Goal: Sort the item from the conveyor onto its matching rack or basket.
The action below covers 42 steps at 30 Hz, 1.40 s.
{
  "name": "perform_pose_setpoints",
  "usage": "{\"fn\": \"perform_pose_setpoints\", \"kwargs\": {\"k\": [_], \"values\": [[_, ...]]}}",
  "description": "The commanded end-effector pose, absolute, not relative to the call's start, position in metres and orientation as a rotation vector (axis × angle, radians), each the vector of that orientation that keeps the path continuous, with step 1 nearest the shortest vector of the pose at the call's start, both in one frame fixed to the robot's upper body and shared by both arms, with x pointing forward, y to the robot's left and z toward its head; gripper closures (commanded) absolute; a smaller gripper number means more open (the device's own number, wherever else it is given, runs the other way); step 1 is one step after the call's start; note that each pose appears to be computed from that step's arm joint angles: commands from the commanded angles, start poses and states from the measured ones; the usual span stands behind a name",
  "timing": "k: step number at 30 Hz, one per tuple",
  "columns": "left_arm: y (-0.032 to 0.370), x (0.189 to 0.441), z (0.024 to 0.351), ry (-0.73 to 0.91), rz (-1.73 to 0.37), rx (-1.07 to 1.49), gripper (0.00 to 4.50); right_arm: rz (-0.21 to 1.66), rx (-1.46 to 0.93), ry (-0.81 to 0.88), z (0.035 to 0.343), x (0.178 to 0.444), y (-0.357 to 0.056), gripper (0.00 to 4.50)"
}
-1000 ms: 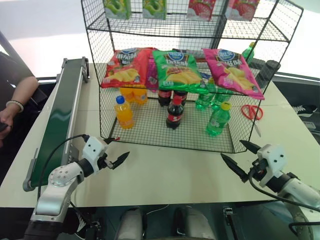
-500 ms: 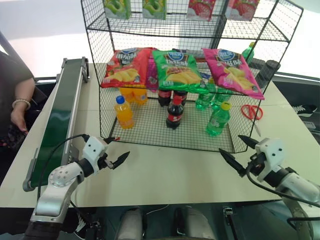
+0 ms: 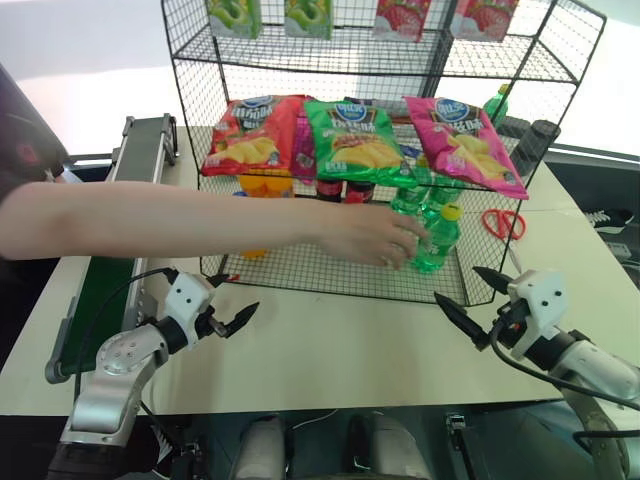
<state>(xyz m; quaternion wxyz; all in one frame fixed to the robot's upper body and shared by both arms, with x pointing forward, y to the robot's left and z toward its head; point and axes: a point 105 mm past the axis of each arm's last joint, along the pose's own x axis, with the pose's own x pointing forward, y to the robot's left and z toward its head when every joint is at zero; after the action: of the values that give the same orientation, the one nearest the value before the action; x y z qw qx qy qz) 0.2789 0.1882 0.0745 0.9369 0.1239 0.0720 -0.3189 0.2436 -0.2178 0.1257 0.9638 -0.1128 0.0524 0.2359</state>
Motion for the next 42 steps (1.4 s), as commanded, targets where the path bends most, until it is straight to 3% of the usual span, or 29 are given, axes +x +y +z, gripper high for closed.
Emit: {"fn": "perform_pose_setpoints", "kwargs": {"k": [1, 42], "values": [[0.189, 0.28, 0.089, 0.096, -0.644, 0.282, 0.0, 0.496, -0.256, 0.06, 0.139, 0.244, -0.214, 0.06], [0.188, 0.284, 0.09, 0.085, -0.631, 0.278, 0.0, 0.515, -0.264, 0.048, 0.131, 0.25, -0.213, 0.06]]}}
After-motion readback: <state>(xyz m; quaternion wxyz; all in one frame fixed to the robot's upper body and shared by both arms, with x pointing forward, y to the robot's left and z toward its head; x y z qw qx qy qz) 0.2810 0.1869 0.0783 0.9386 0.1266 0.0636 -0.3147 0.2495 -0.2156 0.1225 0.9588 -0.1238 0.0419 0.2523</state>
